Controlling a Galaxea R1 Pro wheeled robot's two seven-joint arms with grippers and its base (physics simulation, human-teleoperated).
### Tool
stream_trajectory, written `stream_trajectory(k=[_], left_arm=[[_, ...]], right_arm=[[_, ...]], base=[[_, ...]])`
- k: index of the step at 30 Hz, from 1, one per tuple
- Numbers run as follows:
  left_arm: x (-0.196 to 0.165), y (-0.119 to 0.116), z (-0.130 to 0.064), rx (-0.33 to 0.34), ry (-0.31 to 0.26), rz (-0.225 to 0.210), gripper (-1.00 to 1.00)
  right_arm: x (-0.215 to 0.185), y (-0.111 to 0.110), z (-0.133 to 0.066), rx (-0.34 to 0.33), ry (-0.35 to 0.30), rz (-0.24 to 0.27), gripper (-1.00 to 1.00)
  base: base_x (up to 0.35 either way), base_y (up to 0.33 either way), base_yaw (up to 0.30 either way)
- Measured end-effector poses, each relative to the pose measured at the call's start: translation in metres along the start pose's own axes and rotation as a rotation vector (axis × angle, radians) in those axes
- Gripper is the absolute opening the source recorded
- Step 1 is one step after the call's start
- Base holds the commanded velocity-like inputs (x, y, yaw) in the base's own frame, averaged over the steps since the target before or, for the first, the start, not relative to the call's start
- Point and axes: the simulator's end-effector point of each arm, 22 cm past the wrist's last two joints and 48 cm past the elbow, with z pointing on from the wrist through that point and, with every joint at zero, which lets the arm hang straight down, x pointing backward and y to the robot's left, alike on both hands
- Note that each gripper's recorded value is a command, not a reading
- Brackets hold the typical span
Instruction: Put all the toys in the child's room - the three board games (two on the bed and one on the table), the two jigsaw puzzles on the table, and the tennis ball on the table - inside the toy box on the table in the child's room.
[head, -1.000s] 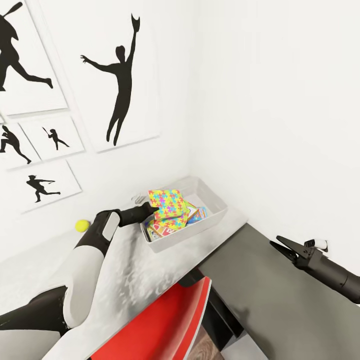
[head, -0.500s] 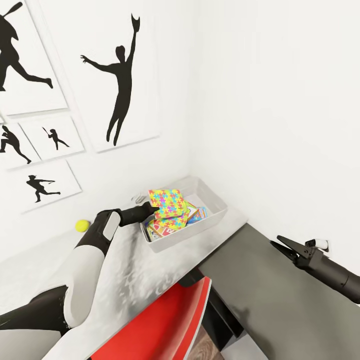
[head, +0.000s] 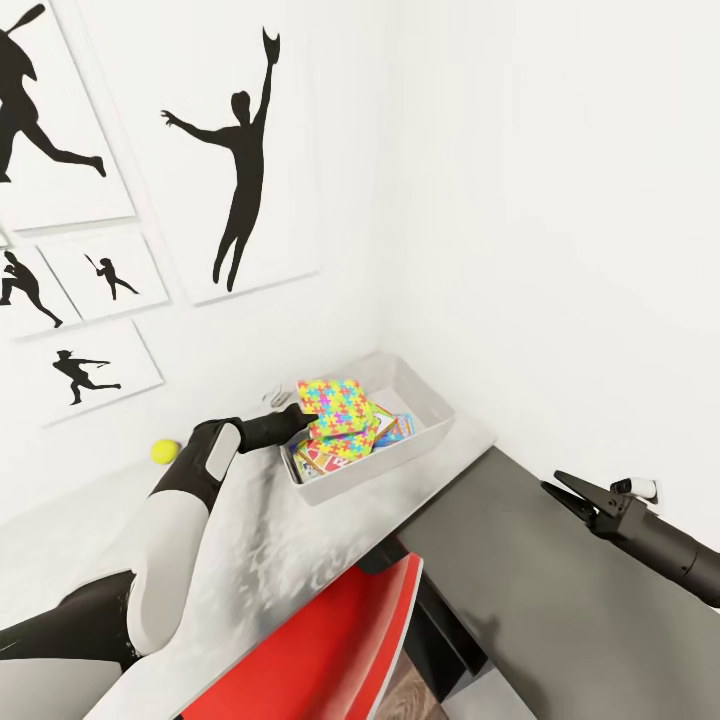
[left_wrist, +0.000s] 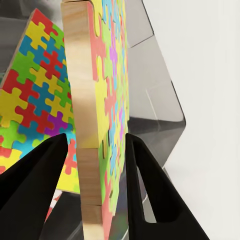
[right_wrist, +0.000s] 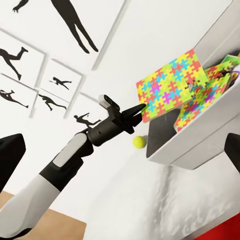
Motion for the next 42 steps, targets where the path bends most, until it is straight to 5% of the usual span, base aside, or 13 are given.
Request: stream_trajectory(k=[14, 21, 25, 33, 38, 42], left_arm=[[-0.012, -0.003, -0.007, 0.006, -0.017, 0.014, 1.00], [-0.032, -0.009, -0.032, 0.009, 0.009, 0.006, 1.00], [-0.066, -0.014, -0.071, 0.030, -0.014, 0.022, 1.00], [-0.135, -0.015, -0.188, 0.224, -0.130, 0.069, 1.00], [-0.096, 0.021, -0.269, 0.358, -0.091, 0.048, 1.00], [-0.058, 0.044, -0.312, 0.405, -0.056, 0.010, 1.00]], right_arm=[[0.000, 0.000, 0.000, 0.000, -0.001, 0.000, 1.00], [0.000, 0.000, 0.000, 0.000, -0.001, -0.001, 1.00], [0.000, 0.000, 0.000, 0.000, 0.000, -0.001, 1.00], [0.000, 0.000, 0.000, 0.001, 0.000, -0.001, 1.00], [-0.003, 0.000, -0.002, 0.001, -0.007, -0.003, 1.00], [-0.005, 0.003, -0.003, -0.003, -0.014, -0.008, 1.00]], base=[[0.000, 0.000, 0.000], [0.000, 0.000, 0.000], [0.000, 0.000, 0.000], [0.000, 0.000, 0.000], [0.000, 0.000, 0.001], [-0.033, 0.000, 0.057]])
